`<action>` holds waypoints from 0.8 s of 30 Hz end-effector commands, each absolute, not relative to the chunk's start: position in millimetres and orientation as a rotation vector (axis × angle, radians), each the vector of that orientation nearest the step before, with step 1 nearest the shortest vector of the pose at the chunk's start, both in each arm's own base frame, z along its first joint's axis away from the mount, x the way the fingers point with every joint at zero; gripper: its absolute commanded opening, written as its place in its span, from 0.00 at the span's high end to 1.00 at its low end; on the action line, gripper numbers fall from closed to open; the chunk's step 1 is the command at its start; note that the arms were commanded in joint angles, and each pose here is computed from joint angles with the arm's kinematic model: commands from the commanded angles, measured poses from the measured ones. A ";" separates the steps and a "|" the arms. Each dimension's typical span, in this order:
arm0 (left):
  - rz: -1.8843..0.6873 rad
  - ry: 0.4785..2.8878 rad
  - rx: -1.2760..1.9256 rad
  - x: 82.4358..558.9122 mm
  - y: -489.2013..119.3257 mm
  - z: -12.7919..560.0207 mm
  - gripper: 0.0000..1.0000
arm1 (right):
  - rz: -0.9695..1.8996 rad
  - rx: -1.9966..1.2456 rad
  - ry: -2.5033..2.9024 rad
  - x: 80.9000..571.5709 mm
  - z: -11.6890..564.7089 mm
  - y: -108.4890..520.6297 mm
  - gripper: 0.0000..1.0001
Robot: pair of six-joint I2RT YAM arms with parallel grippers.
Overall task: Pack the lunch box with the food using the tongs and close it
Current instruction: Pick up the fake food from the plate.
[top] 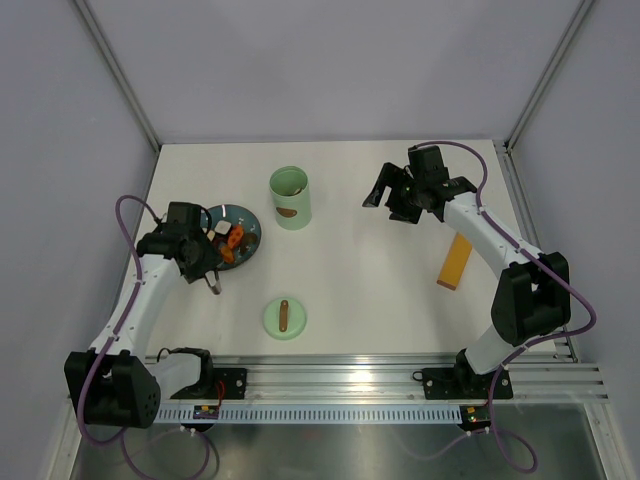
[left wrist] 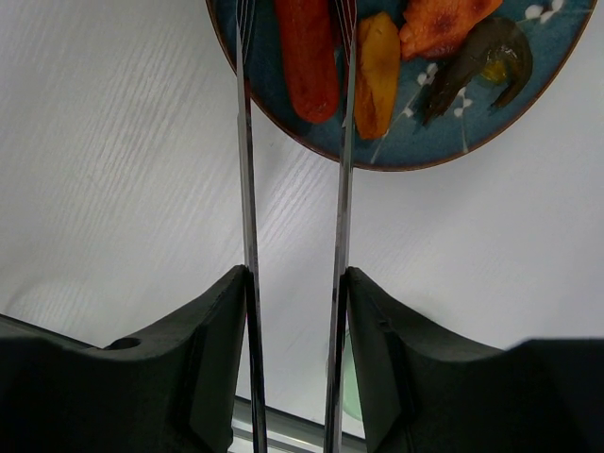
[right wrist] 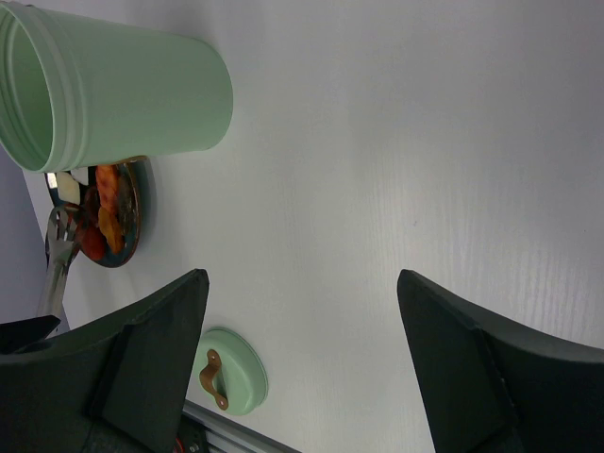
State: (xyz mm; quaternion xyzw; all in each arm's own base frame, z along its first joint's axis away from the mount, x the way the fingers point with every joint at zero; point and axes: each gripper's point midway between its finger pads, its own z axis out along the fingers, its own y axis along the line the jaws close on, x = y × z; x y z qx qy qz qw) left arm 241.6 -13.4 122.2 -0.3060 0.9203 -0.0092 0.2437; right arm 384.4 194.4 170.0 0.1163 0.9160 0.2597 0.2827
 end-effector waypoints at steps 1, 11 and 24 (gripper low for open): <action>-0.060 2.482 -0.821 251.9 -15.6 125.5 0.52 | 0.735 0.288 2.410 384.3 183.7 200.7 0.11; -0.092 2.460 -0.817 252.4 -18.3 134.4 0.75 | 0.741 0.286 2.401 382.7 187.2 200.5 0.11; -0.172 2.309 -0.783 260.3 -19.6 209.6 1.00 | 0.736 0.289 2.397 380.5 189.0 199.4 0.11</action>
